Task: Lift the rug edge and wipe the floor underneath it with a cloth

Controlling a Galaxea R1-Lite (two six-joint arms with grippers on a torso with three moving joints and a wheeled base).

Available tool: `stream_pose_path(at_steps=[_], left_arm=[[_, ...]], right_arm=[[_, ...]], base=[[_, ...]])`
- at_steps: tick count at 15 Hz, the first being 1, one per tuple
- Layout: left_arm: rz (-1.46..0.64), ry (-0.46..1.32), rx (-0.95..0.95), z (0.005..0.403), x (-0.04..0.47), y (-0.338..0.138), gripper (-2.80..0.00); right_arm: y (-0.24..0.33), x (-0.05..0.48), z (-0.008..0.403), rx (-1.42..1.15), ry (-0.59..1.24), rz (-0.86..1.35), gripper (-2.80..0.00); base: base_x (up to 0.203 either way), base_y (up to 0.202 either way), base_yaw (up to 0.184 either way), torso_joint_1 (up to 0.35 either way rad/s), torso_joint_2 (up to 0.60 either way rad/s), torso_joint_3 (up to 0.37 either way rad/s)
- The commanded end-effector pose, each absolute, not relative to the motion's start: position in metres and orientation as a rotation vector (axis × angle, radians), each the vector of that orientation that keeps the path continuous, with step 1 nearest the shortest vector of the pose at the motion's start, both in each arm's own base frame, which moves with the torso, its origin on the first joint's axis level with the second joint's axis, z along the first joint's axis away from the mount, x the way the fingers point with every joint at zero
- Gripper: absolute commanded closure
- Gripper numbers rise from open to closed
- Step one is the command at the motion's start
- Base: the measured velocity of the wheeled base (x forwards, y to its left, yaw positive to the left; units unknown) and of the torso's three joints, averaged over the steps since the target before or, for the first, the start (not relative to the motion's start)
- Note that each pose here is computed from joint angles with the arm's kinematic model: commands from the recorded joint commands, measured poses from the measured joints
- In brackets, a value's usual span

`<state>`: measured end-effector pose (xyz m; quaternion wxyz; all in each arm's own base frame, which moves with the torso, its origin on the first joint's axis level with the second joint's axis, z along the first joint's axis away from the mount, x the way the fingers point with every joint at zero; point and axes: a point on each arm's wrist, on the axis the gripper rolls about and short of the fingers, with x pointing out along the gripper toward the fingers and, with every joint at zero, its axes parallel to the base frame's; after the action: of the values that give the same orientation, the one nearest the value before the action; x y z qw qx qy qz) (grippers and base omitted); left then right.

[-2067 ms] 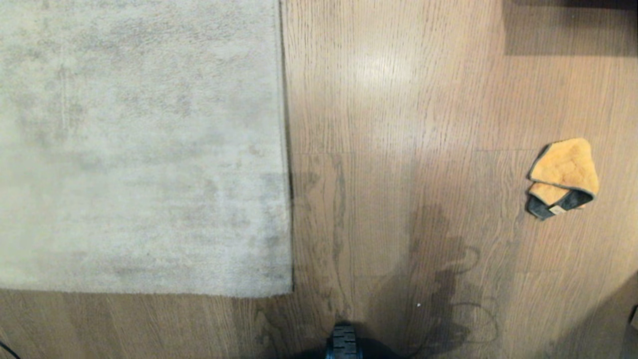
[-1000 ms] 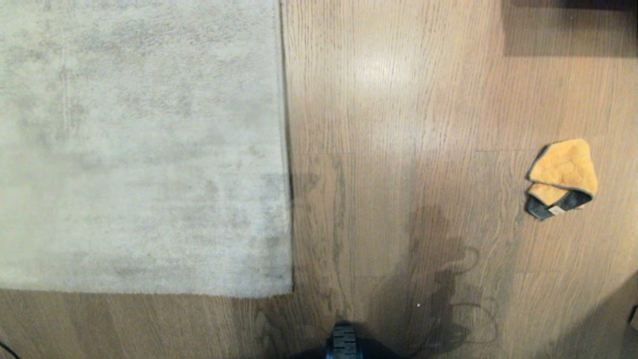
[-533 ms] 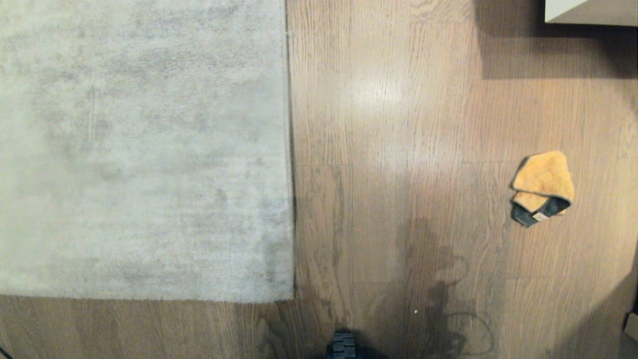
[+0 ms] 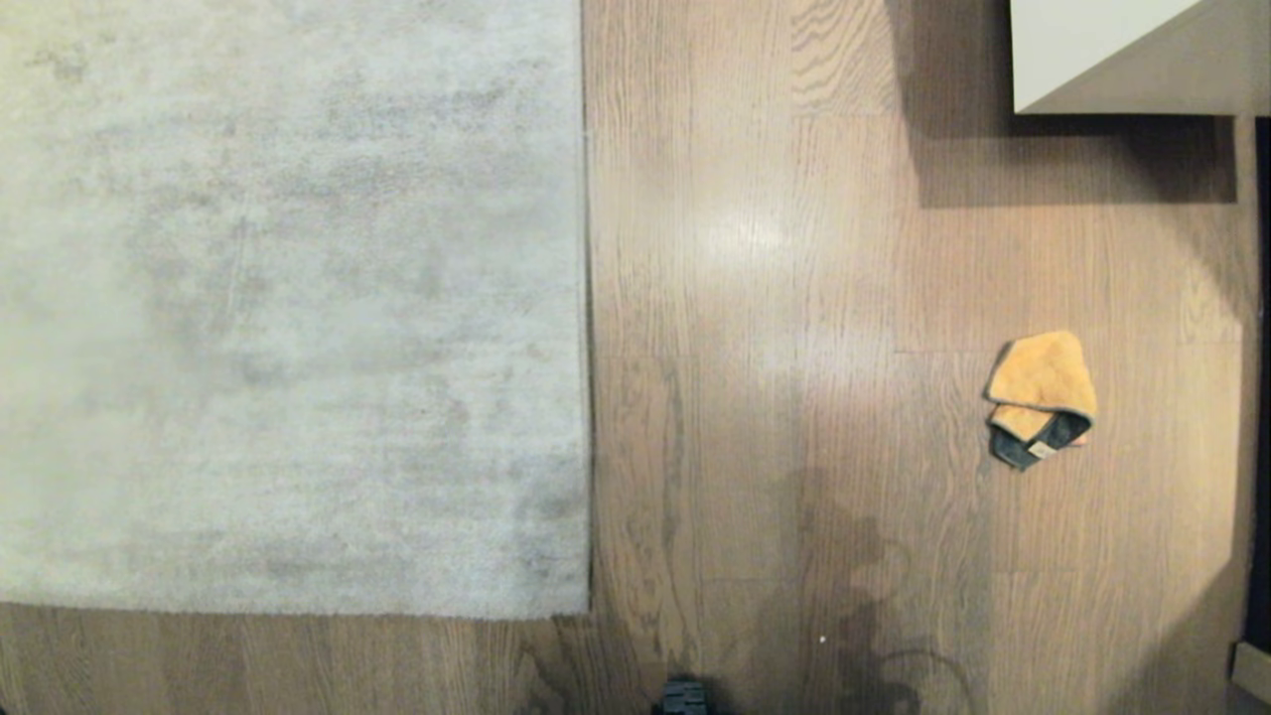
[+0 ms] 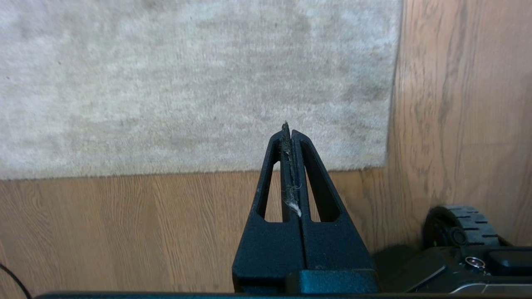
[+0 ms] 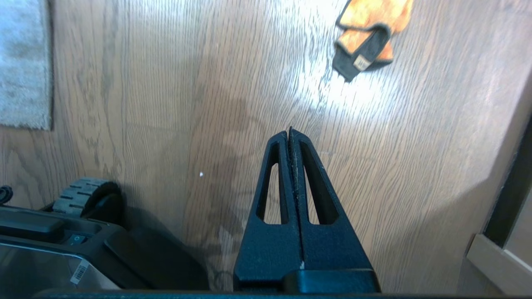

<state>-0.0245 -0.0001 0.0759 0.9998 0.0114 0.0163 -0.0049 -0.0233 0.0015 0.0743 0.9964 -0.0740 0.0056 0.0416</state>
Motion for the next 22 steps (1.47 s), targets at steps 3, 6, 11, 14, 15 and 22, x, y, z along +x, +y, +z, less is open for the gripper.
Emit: stream_pose_path(at_steps=[3, 6, 11, 14, 15, 22], left_arm=[[-0.01, 0.032, 0.023, 0.0759, -0.0245, -0.0001, 0.0], [-0.01, 0.032, 0.023, 0.0759, -0.0245, -0.0001, 0.0], [-0.01, 0.032, 0.021, 0.0759, -0.0245, -0.0001, 0.0], [-0.01, 0.032, 0.021, 0.0759, -0.0245, -0.0002, 0.0], [-0.01, 0.032, 0.021, 0.0759, -0.0245, -0.0001, 0.0], [-0.01, 0.032, 0.021, 0.0759, -0.0245, -0.0001, 0.0]], right_arm=[[0.0015, -0.0232, 0.0744, -0.15, 0.012, 0.084, 0.0], [0.0015, -0.0232, 0.0744, -0.15, 0.012, 0.084, 0.0], [0.0015, -0.0232, 0.0744, -0.15, 0.012, 0.084, 0.0], [0.0015, -0.0232, 0.0744, -0.15, 0.012, 0.084, 0.0], [0.0015, -0.0232, 0.0744, -0.15, 0.012, 0.085, 0.0], [0.0015, -0.0232, 0.0744, -0.15, 0.012, 0.085, 0.0]], base=[[0.0, 0.0, 0.0, 0.003, 0.01, 0.199], [0.0, 0.0, 0.0, 0.006, 0.0, 0.201], [0.0, 0.0, 0.0, 0.003, 0.0, 0.201], [0.0, 0.0, 0.0, 0.0, 0.0, 0.205], [0.0, 0.0, 0.0, 0.002, 0.0, 0.198], [0.0, 0.0, 0.0, 0.002, 0.0, 0.201]])
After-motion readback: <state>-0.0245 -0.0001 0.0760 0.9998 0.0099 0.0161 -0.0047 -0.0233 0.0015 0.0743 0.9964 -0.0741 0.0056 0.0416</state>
